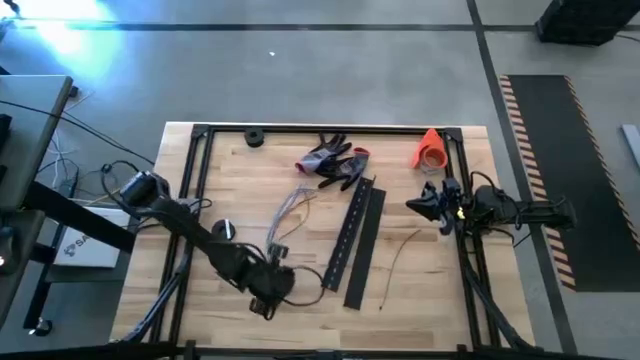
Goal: Ziptie cables
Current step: Move the cables to the center of the table
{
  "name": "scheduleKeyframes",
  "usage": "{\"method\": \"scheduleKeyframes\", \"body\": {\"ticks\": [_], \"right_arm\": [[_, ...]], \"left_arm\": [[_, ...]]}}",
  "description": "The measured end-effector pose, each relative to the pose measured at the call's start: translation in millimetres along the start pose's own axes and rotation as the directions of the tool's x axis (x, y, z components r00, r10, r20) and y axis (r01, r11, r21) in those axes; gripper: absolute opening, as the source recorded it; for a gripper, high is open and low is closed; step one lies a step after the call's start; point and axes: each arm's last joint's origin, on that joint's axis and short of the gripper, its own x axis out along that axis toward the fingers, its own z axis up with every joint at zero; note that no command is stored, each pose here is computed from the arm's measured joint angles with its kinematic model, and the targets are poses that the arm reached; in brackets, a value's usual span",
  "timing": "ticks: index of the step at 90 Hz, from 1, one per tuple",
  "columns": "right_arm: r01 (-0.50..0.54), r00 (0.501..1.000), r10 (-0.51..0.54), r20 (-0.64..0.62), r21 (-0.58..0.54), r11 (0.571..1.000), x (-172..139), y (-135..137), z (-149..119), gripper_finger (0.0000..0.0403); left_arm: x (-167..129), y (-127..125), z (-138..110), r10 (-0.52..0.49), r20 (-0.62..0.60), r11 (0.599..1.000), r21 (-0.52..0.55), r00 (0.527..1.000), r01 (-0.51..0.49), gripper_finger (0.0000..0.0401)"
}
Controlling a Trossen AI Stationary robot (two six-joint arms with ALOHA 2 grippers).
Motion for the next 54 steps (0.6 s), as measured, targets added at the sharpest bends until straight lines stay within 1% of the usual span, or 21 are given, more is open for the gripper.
{"method": "scheduleKeyframes", "body": {"ticks": [8,12,17,25,32,41,45,48,54], "right_arm": [[0.001,1.000,-0.001,0.000,0.015,1.000,0.1,-0.1,-0.1,0.0000],[0.000,1.000,0.000,0.002,0.016,1.000,0.2,0.0,0.1,0.0000],[0.001,1.000,-0.001,0.000,0.016,1.000,0.2,-0.1,-0.1,0.0000],[0.005,1.000,-0.005,-0.001,0.015,1.000,0.2,-0.2,-0.2,0.0000],[0.011,1.000,-0.011,0.006,0.008,1.000,0.2,-0.4,0.1,0.0000],[0.015,1.000,-0.015,0.007,0.008,1.000,0.3,-0.5,0.0,0.0000],[0.015,1.000,-0.015,0.007,0.008,1.000,0.3,-0.5,0.1,0.0000],[0.015,1.000,-0.015,0.007,0.007,1.000,0.3,-0.5,0.1,0.0000],[0.016,1.000,-0.016,0.005,-0.001,1.000,0.3,-0.6,-0.1,0.0000]], "left_arm": [[-39.0,11.2,3.3,0.124,0.145,0.987,-0.122,0.982,-0.107,0.0000],[-63.6,17.9,3.3,0.169,0.227,0.972,-0.198,0.959,-0.124,0.0000],[-96.5,25.5,3.0,0.212,0.332,0.950,-0.289,0.919,-0.115,0.0000],[-143.9,35.0,-0.7,0.251,0.478,0.920,-0.388,0.842,-0.054,0.0000],[-179.9,40.9,-2.2,0.251,0.594,0.911,-0.412,0.764,0.021,0.0000],[-219.2,46.1,-0.5,0.247,0.718,0.908,-0.406,0.651,0.104,0.0000],[-232.9,47.1,2.2,0.249,0.752,0.914,-0.391,0.611,0.110,0.0000],[-242.1,47.5,4.8,0.250,0.768,0.921,-0.377,0.590,0.101,0.0000],[-256.9,47.1,10.8,0.266,0.776,0.930,-0.363,0.571,0.060,0.0000]]}}
